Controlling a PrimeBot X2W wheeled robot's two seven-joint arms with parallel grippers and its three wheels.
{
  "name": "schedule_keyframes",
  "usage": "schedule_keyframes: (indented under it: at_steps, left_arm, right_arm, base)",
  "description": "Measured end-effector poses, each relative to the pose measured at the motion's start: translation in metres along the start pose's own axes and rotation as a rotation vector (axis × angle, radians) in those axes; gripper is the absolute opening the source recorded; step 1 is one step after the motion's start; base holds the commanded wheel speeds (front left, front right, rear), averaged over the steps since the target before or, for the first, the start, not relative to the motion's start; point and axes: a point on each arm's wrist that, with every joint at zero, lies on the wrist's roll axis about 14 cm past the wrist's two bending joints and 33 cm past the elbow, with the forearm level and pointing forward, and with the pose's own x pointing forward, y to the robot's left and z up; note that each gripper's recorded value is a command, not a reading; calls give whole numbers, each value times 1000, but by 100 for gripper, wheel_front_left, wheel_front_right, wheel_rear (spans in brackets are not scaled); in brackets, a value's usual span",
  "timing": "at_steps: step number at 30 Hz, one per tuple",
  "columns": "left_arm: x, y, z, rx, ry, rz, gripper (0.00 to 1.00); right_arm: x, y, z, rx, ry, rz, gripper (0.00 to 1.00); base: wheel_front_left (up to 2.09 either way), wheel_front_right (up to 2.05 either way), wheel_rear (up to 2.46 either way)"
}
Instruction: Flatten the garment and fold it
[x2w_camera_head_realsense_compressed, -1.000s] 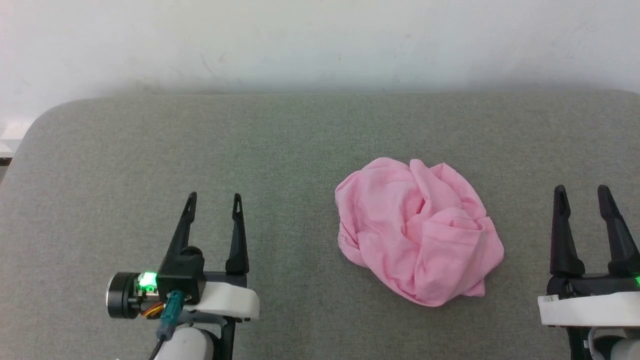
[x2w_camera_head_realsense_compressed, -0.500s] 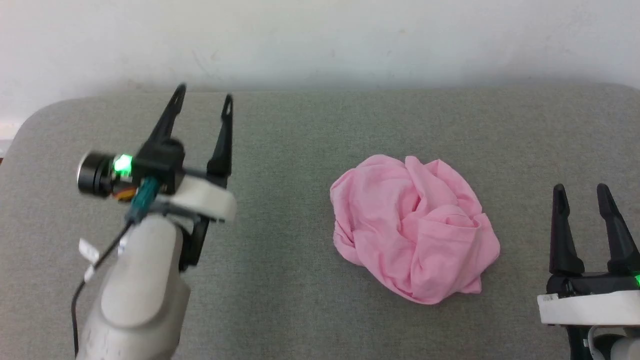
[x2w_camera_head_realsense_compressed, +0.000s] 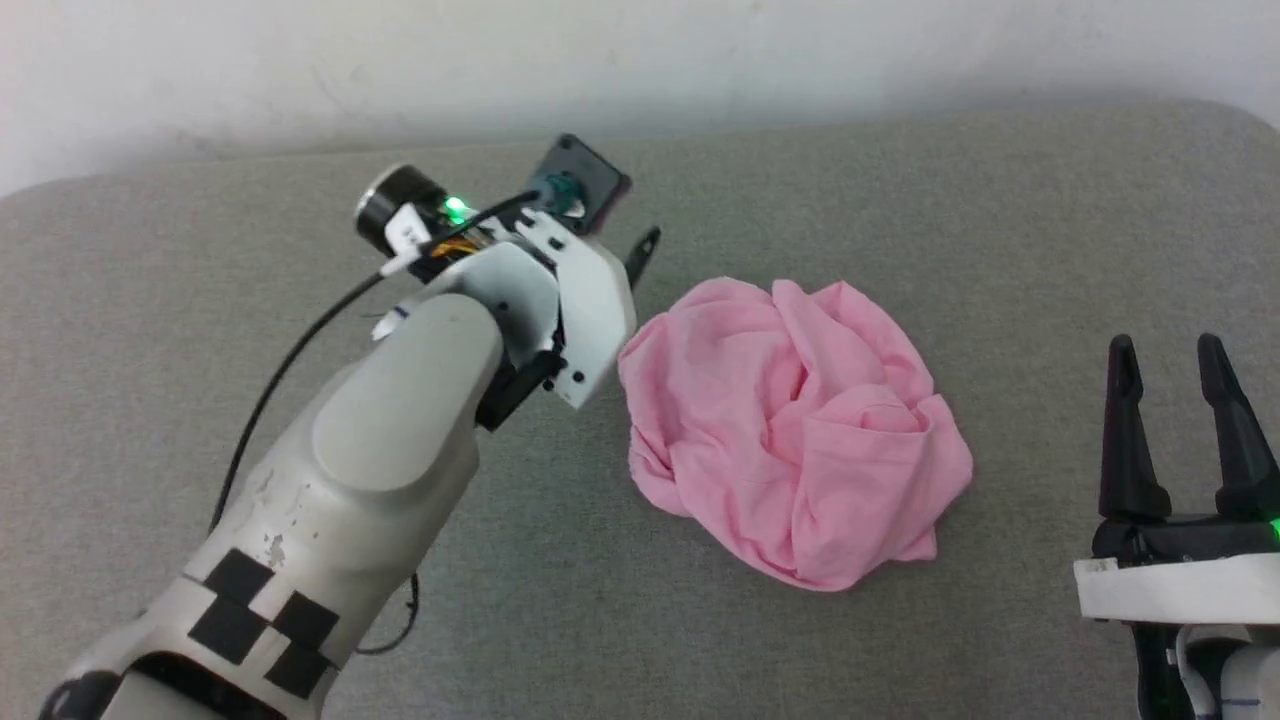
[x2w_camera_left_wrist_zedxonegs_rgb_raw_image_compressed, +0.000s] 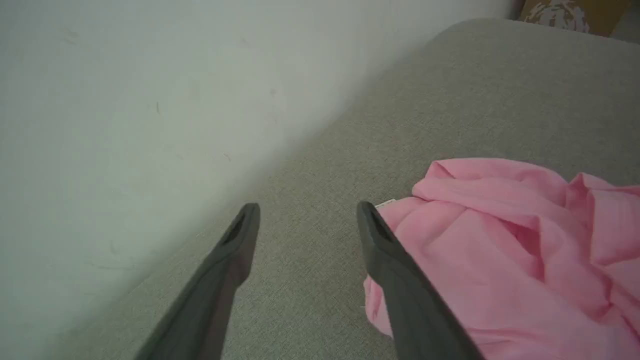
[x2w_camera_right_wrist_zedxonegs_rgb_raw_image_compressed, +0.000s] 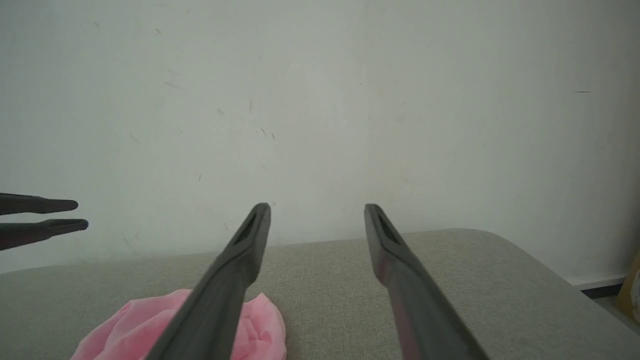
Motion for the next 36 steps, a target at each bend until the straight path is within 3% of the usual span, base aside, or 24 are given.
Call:
schedule_keyframes:
  at_steps: [7, 16, 24, 25, 26, 31, 36]
  left_arm:
    - [12, -38, -52, 24, 315, -211, 100]
    - [18, -69, -121, 71, 606, -367, 100]
    - [28, -82, -135, 70, 636, -423, 100]
    - [29, -81, -130, 71, 599, -422, 41]
    - [29, -81, -130, 71, 599, -422, 0]
    - [29, -77, -97, -65, 370, -404, 0]
    - [15, -33, -60, -157, 155, -280, 0]
  right_arm:
    - [1, -12, -5, -9, 12, -36, 100]
    - [9, -26, -10, -16, 18, -73, 100]
    - [5, -40, -17, -29, 45, -114, 100]
    - [3, -42, -16, -30, 46, -120, 100]
    - [3, -42, -16, -30, 46, -120, 100]
    - [0, -37, -13, -22, 40, -107, 100]
    - [0, -27, -11, -12, 31, -79, 100]
  base:
    - [0, 0, 0]
    - [0, 0, 0]
    - [0, 0, 0]
    - [0, 0, 0]
    - [0, 0, 0]
    - [0, 0, 0]
    - [0, 0, 0]
